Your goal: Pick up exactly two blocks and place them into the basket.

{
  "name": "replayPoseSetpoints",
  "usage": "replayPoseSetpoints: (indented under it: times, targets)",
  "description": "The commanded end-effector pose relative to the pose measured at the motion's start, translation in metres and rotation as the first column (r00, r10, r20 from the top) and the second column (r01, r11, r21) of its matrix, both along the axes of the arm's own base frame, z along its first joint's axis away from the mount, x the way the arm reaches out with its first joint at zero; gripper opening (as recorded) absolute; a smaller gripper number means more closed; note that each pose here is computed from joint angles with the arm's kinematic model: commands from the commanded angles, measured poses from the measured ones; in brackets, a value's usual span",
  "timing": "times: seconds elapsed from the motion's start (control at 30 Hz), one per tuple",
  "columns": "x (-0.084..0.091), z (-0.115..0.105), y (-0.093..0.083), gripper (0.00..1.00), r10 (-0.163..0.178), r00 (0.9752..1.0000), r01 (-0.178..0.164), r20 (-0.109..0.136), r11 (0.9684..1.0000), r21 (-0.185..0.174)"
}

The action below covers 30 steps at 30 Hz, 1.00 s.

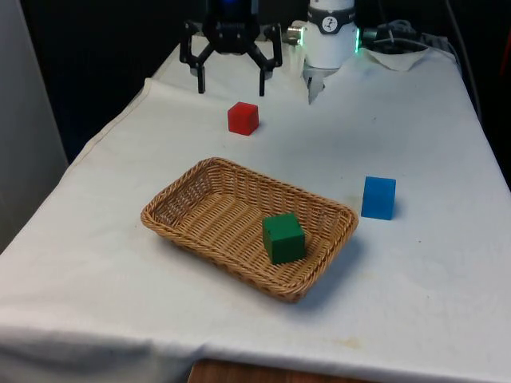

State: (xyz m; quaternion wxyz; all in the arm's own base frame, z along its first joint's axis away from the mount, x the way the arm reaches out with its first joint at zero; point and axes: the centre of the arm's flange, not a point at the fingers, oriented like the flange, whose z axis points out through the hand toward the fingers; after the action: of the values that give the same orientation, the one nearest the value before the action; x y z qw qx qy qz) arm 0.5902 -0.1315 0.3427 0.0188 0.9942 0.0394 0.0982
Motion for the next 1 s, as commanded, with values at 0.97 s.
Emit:
replayPoseSetpoints:
  times: [0.97]
  targets:
    - [-0.095,0.013,-0.061,1.0,0.017,0.9997,-0.016,0.019,0.9998,-0.015]
